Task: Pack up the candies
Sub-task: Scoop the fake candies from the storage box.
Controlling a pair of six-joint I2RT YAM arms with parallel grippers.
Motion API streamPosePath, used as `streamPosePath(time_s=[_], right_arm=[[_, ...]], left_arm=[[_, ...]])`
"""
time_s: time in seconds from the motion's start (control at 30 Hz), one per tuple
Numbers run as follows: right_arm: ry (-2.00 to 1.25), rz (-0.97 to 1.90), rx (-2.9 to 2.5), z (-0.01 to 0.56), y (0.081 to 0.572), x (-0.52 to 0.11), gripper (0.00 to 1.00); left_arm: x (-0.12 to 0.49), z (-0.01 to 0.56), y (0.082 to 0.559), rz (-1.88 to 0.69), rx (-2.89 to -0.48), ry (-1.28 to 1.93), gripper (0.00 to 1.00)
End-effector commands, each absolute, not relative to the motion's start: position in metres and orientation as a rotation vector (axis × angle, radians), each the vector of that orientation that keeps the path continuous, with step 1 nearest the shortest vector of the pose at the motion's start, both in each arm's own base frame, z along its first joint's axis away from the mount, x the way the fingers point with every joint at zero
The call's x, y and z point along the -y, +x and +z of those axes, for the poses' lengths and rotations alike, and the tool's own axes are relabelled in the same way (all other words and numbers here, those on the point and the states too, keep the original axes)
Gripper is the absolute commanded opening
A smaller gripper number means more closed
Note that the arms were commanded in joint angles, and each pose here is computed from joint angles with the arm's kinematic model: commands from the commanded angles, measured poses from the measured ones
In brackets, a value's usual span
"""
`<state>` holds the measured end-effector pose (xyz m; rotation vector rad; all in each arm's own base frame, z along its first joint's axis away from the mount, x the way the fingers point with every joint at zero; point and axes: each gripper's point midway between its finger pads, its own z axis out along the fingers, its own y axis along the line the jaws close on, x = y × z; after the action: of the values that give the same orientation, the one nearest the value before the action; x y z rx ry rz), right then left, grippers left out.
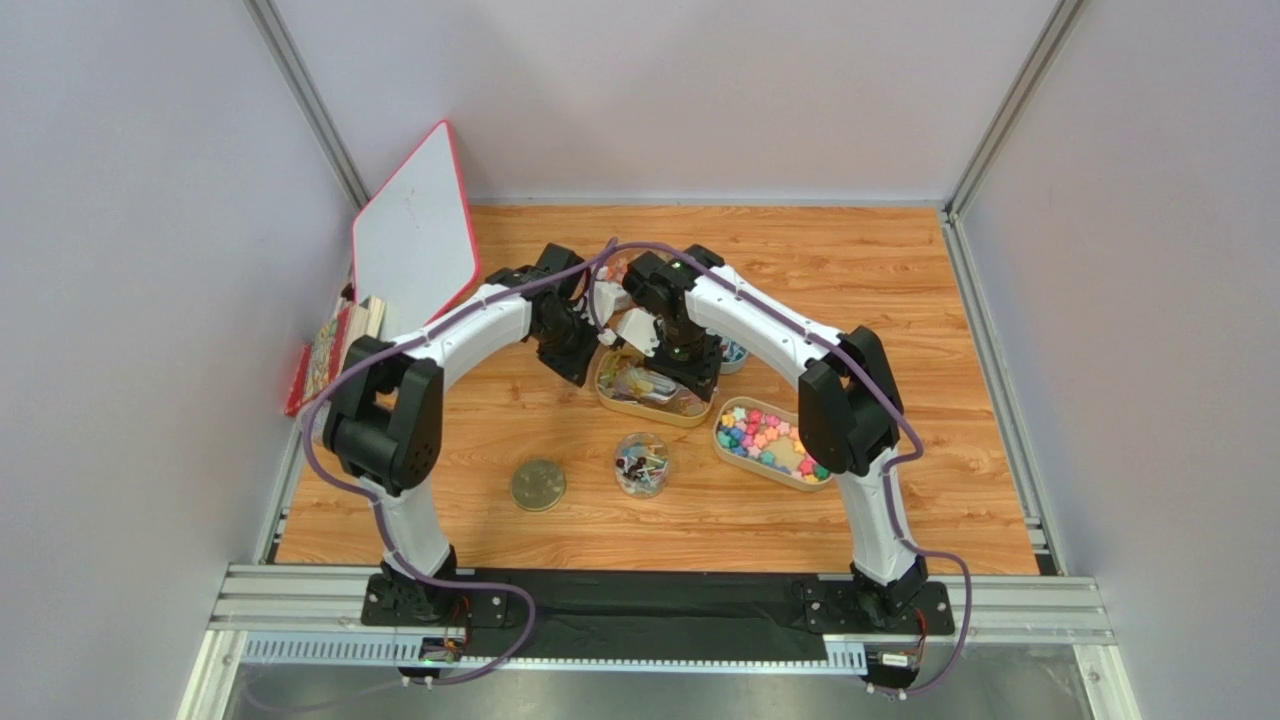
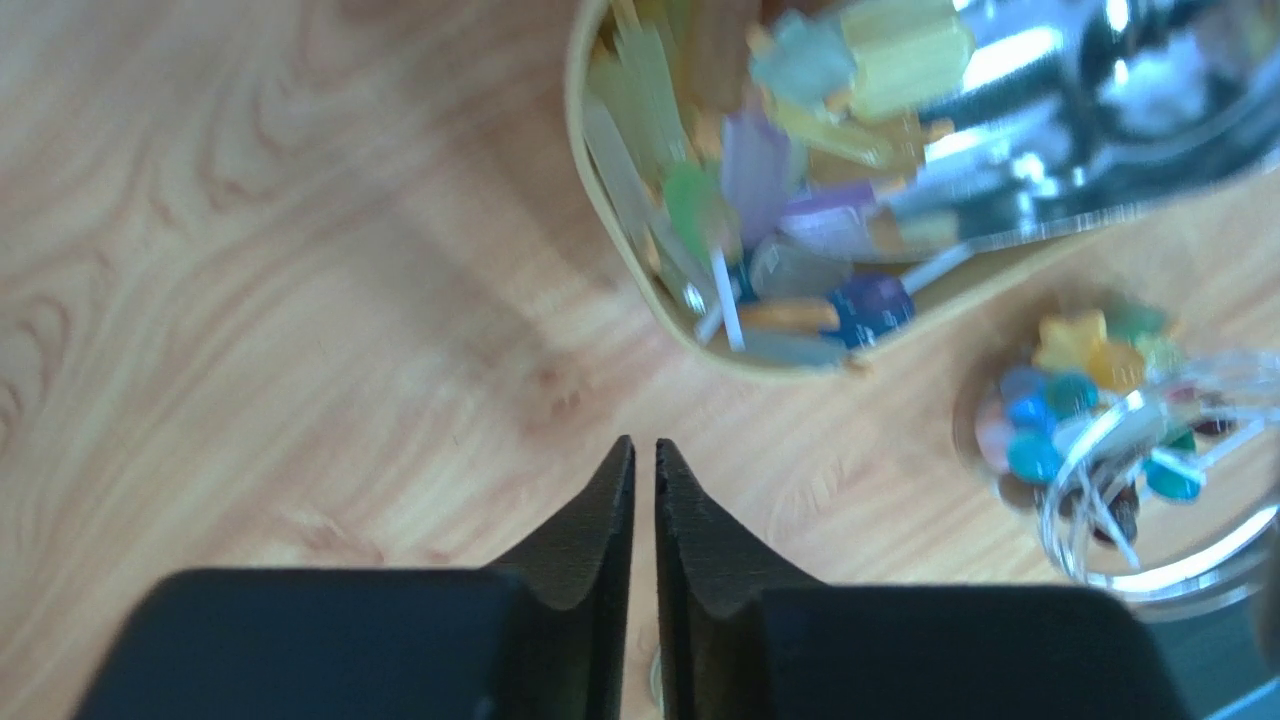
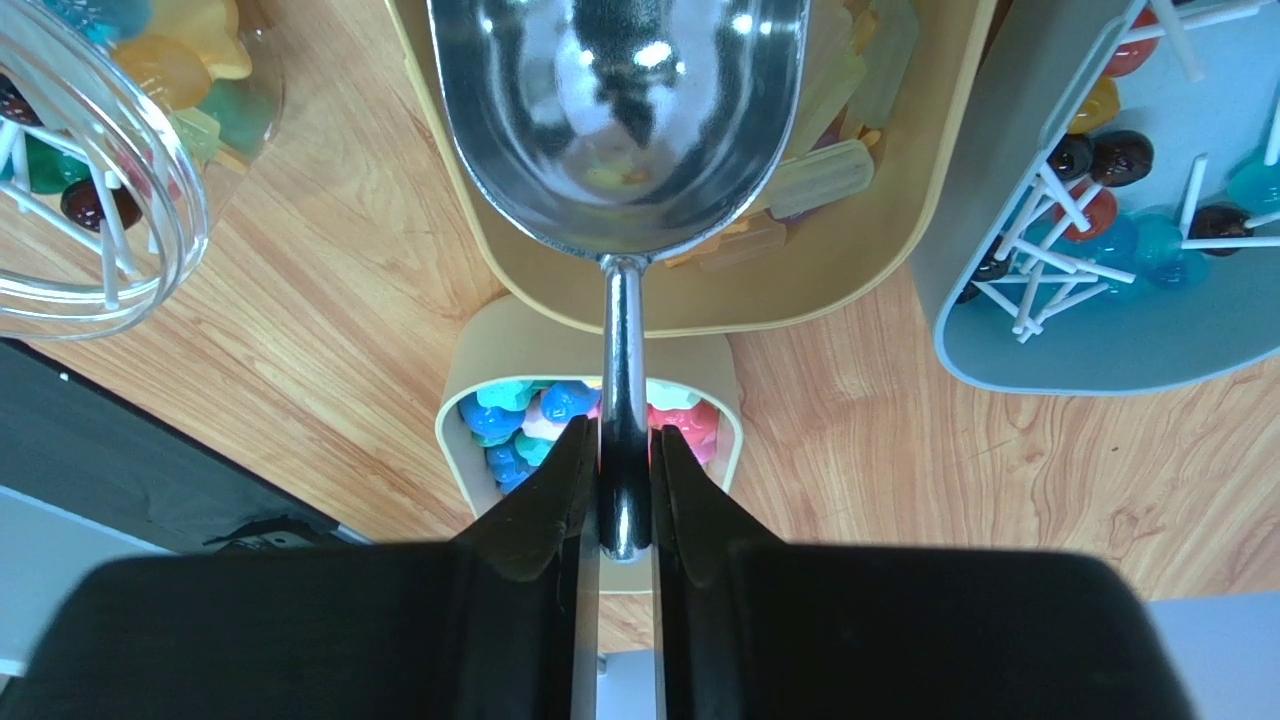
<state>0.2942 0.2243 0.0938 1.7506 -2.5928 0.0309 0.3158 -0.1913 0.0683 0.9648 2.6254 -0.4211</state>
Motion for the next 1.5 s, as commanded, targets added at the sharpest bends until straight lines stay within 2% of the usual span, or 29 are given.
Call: streamPosePath(time_s=[0.0, 0.13, 0.23, 0.63, 1.0, 1.47], right_arm=[[1.634, 0.086, 2.498, 0.109, 0.265, -0.195, 0.0], [1.635, 0.11, 2.487, 0.108, 0.263, -0.19, 0.0], [1.633, 0.12, 2.478, 0.108, 0.261, -0.185, 0.0], [1.618, 0.126, 2.475, 0.105, 0.26, -0.179, 0.0], [1.675, 0.279, 2.402, 0.097, 0.27, -0.178, 0.0], [1.701, 0.521, 2.319, 0.092, 0.294, -0.172, 0.0]], left_arm=[[0.2, 0.063, 0.339, -0.408, -2.61, 0.975, 0.1], [0.209, 0.061, 0.339, -0.516, -2.642, 0.914, 0.01], [0.207, 0.065, 0.331, -0.555, -2.634, 0.901, 0.0], [0.218, 0.034, 0.32, -0.787, -2.718, 0.749, 0.0], [0.238, 0.041, 0.327, -0.939, -2.691, 0.716, 0.0], [0.236, 0.042, 0.326, -0.913, -2.692, 0.712, 0.0]])
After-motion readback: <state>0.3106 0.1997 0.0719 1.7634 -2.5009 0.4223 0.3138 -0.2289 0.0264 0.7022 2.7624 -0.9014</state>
